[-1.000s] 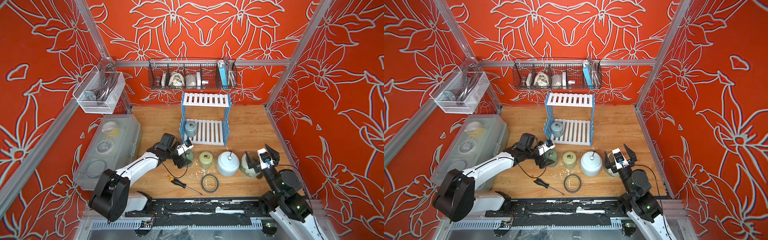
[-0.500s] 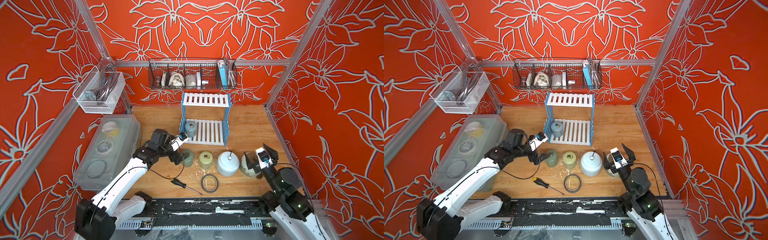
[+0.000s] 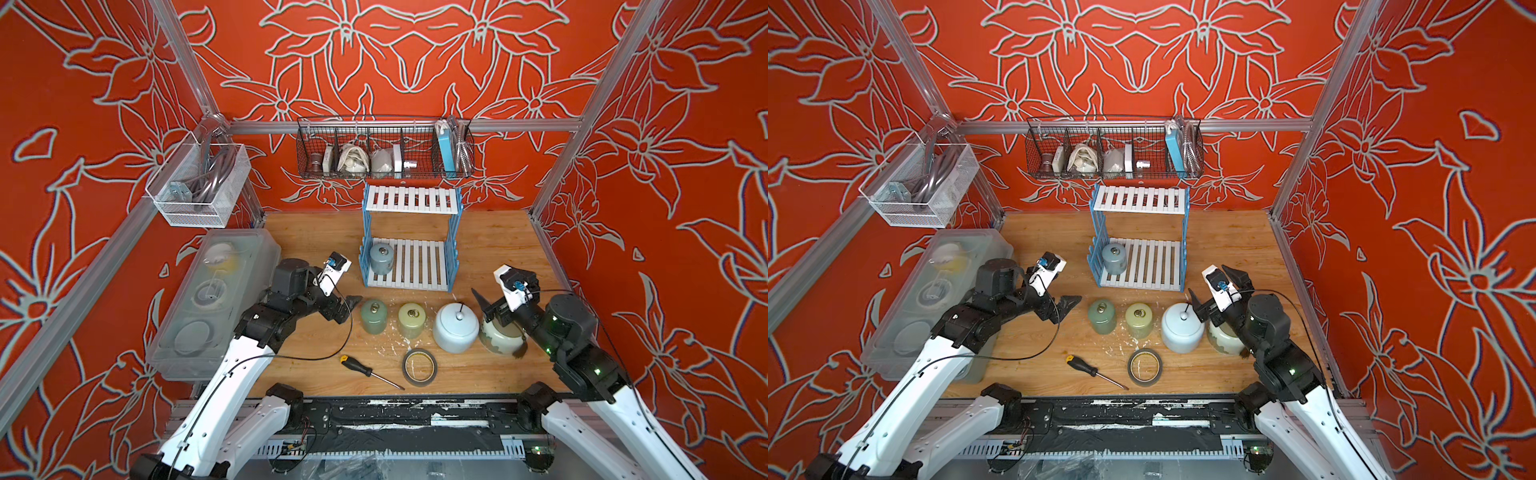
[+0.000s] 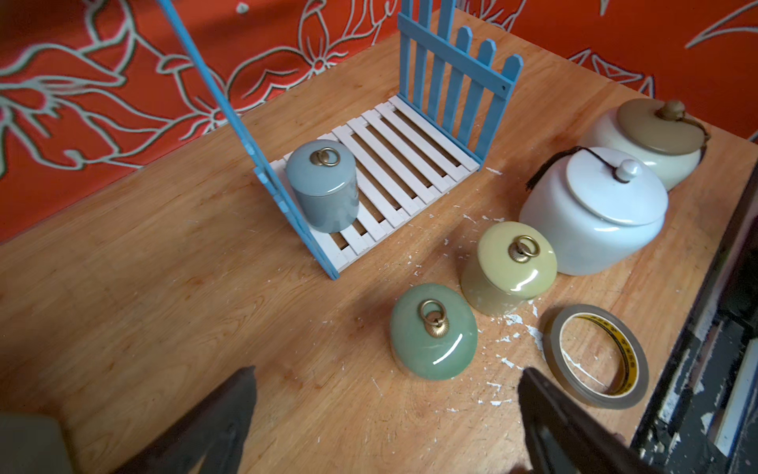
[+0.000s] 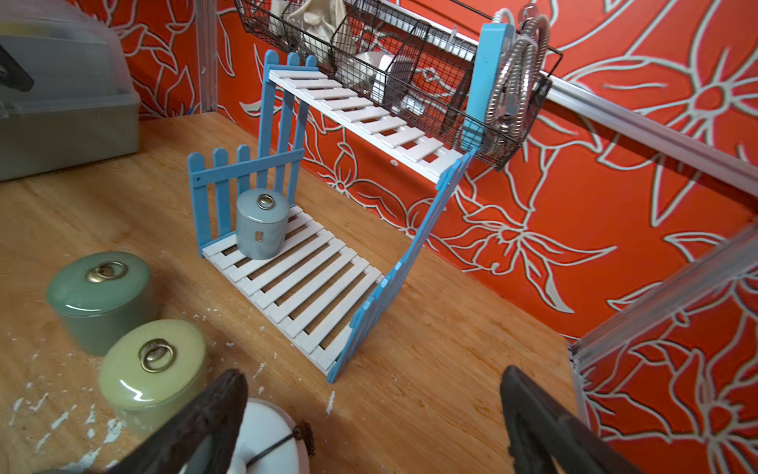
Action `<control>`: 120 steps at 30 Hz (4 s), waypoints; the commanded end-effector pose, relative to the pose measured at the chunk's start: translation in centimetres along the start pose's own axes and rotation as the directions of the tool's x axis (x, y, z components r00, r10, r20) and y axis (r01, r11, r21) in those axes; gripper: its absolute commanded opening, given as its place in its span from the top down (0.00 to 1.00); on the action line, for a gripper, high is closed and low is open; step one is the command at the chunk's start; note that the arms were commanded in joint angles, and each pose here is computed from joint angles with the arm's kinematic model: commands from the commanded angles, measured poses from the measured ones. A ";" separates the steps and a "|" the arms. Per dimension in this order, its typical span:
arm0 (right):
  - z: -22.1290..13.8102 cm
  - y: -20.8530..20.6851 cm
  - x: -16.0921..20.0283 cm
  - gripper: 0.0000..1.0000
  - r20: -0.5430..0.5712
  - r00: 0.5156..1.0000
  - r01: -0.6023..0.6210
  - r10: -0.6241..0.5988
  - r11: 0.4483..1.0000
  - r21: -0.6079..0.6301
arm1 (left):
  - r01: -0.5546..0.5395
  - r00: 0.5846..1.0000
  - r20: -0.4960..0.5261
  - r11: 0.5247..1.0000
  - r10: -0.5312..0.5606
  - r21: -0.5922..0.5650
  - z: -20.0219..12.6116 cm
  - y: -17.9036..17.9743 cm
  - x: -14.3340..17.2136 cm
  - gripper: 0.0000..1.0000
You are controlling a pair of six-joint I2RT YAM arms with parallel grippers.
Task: Remove the tea canisters from the shelf
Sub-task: Place the tea canister at the center of the board, then pick up the tea canister from the shelf.
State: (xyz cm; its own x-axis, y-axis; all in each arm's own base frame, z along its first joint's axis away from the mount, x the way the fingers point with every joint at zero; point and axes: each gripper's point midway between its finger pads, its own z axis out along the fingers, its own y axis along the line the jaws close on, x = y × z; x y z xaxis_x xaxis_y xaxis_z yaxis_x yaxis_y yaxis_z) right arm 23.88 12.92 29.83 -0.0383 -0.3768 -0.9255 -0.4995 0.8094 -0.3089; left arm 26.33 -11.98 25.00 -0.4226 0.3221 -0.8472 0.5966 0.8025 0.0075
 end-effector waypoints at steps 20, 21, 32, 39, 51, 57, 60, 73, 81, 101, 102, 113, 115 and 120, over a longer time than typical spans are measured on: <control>12.3 6.6 -4.9 0.00 -0.122 0.986 -0.140 0.112 0.956 -0.258 | 0.284 0.958 0.139 0.888 -0.250 -0.362 -5.0 7.6 3.9 0.01; 12.9 7.0 -4.8 0.00 -0.136 0.984 -0.145 0.112 0.954 -0.264 | 0.290 0.956 0.144 0.883 -0.254 -0.370 -5.2 7.8 3.8 0.01; 18.3 10.3 -2.7 0.01 -0.223 0.973 -0.141 0.067 0.931 -0.336 | 0.259 0.966 0.123 0.873 -0.228 -0.413 -4.7 8.6 4.8 0.01; 21.9 12.0 -0.7 0.01 -0.279 0.959 -0.159 0.056 0.919 -0.360 | 0.250 0.968 0.107 0.856 -0.226 -0.454 -4.8 9.4 5.5 0.01; 27.5 14.8 2.5 0.01 -0.280 0.959 -0.162 0.050 0.905 -0.392 | 0.262 0.965 0.119 0.857 -0.233 -0.443 -4.8 9.3 5.5 0.01; 30.5 15.5 4.0 0.01 -0.264 0.964 -0.144 0.042 0.915 -0.378 | 0.256 0.966 0.129 0.860 -0.222 -0.441 -4.6 9.2 5.4 0.01; 31.6 15.8 4.9 0.00 -0.275 0.960 -0.146 0.042 0.919 -0.367 | 0.255 0.967 0.120 0.856 -0.225 -0.449 -4.7 9.3 5.5 0.01; 34.8 17.0 5.5 0.05 -0.271 0.959 -0.180 0.079 0.911 -0.371 | 0.250 0.968 0.120 0.869 -0.219 -0.428 -4.4 8.9 5.4 0.01; 35.5 17.4 5.8 0.14 -0.279 0.957 -0.187 0.082 0.908 -0.375 | 0.248 0.969 0.118 0.869 -0.218 -0.428 -4.4 8.8 5.4 0.01; 29.7 15.7 3.0 0.43 -0.237 0.970 -0.134 0.054 0.931 -0.339 | 0.261 0.965 0.145 0.874 -0.220 -0.411 -4.6 8.5 4.9 0.01; 29.1 15.7 2.6 0.43 -0.234 0.971 -0.138 0.058 0.929 -0.343 | 0.265 0.964 0.141 0.875 -0.226 -0.406 -4.6 8.4 4.9 0.01; 23.2 16.8 -1.7 0.43 -0.167 0.986 -0.083 0.017 0.916 -0.393 | 0.282 0.959 0.148 0.842 -0.240 -0.461 -5.2 9.5 4.9 0.01; 22.2 16.9 -2.9 0.43 -0.140 0.990 -0.067 0.012 0.917 -0.392 | 0.278 0.960 0.154 0.841 -0.233 -0.465 -5.3 9.5 4.7 0.01; 20.0 18.3 -5.8 0.43 -0.103 0.995 -0.051 0.006 0.894 -0.445 | 0.293 0.956 0.156 0.811 -0.248 -0.507 -6.1 10.2 4.6 0.01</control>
State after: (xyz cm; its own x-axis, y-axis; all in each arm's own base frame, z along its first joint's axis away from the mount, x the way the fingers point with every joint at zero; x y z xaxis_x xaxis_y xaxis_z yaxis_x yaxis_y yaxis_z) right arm 33.15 37.97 20.58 -0.2155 -0.4717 -0.8550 -0.8201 0.5627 -0.1038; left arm 26.26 -0.08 22.95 -0.4708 0.0461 -0.8810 0.0637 0.9978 0.0181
